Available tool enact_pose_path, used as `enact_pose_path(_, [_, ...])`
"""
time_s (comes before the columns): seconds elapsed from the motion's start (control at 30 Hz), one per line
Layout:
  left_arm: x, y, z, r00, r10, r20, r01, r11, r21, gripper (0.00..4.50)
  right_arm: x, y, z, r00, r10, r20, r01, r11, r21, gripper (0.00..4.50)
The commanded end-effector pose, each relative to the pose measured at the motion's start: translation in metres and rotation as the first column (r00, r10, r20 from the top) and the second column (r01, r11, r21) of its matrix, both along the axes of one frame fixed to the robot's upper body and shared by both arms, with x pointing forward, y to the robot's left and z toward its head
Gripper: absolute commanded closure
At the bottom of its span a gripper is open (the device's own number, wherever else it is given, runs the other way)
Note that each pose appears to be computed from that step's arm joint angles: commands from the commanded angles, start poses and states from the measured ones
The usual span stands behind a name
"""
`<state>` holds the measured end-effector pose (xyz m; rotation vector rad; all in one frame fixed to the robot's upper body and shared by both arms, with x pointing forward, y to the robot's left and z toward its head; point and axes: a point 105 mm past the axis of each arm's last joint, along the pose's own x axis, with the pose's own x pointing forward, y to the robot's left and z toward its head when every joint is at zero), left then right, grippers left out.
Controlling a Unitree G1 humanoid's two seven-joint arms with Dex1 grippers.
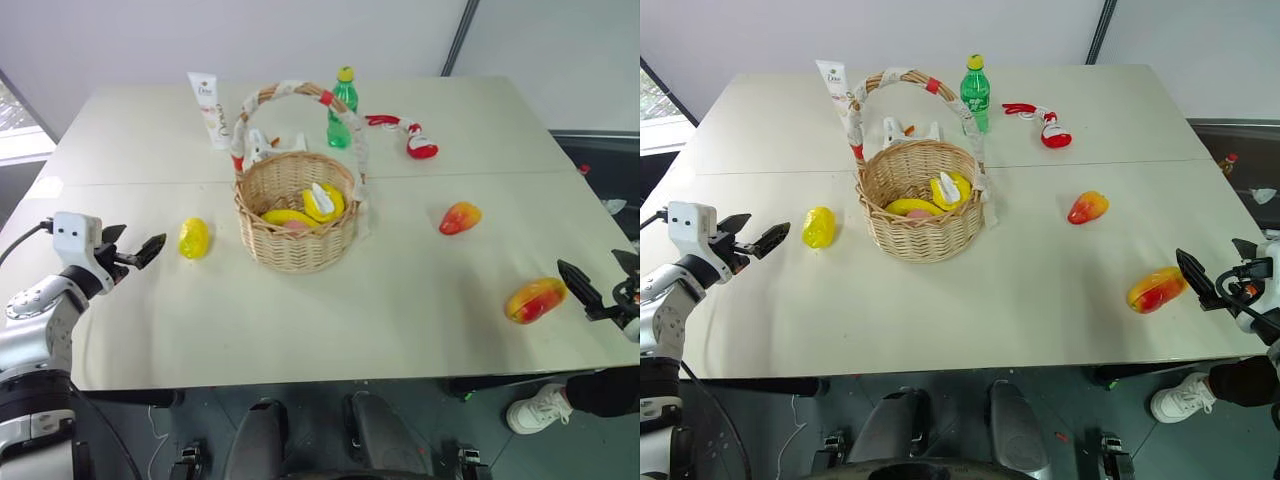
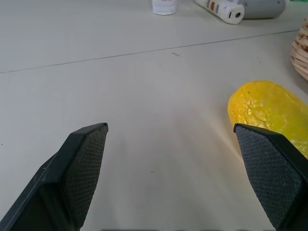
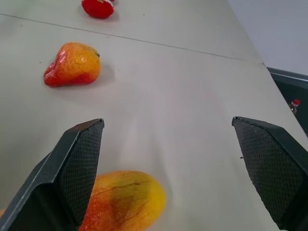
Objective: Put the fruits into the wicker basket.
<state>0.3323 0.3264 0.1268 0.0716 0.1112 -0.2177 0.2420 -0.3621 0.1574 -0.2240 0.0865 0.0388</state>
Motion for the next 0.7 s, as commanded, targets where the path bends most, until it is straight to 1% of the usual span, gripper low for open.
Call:
enact_pose_path(0.03, [0.001, 0.0, 0.018, 0.998, -0.009, 0.061, 0.008, 1.0, 0.02, 0.0, 0.002, 0.0, 0.01, 1.0, 0.009, 0.029, -0.008, 1.0, -0.027, 0.05])
enact_pose_path(0.23, [0.001, -0.003, 0.018, 0.998, -0.015, 0.06, 0.015, 1.0, 0.002, 0.0, 0.004, 0.003, 0.011, 0.999, 0.024, 0.035, -0.023, 0.999, -0.028, 0.05])
enact_pose_path(0.33, [0.0, -0.011, 0.02, 0.997, -0.048, 0.058, 0.048, 0.999, -0.003, 0.0, 0.01, 0.015, 0.017, 0.997, 0.067, 0.044, -0.065, 0.997, -0.047, 0.05])
enact_pose_path(0.47, [0.002, -0.021, 0.03, 0.994, -0.078, 0.072, 0.081, 0.996, -0.032, 0.0, 0.02, 0.045, 0.03, 0.98, 0.189, 0.062, -0.185, 0.981, -0.062, 0.05])
enact_pose_path(0.53, [0.003, -0.032, 0.035, 0.991, -0.113, 0.064, 0.115, 0.993, -0.026, 0.0, 0.023, 0.071, 0.04, 0.954, 0.291, 0.071, -0.287, 0.956, -0.067, 0.05])
enact_pose_path(0.6, [0.007, -0.046, 0.04, 0.989, -0.14, 0.058, 0.14, 0.99, -0.011, 0.0, 0.023, 0.103, 0.049, 0.908, 0.412, 0.072, -0.407, 0.911, -0.069, 0.05])
enact_pose_path(0.7, [0.016, -0.064, 0.044, 0.988, -0.153, 0.032, 0.152, 0.988, 0.017, 0.0, 0.021, 0.149, 0.054, 0.828, 0.558, 0.06, -0.554, 0.83, -0.069, 0.05])
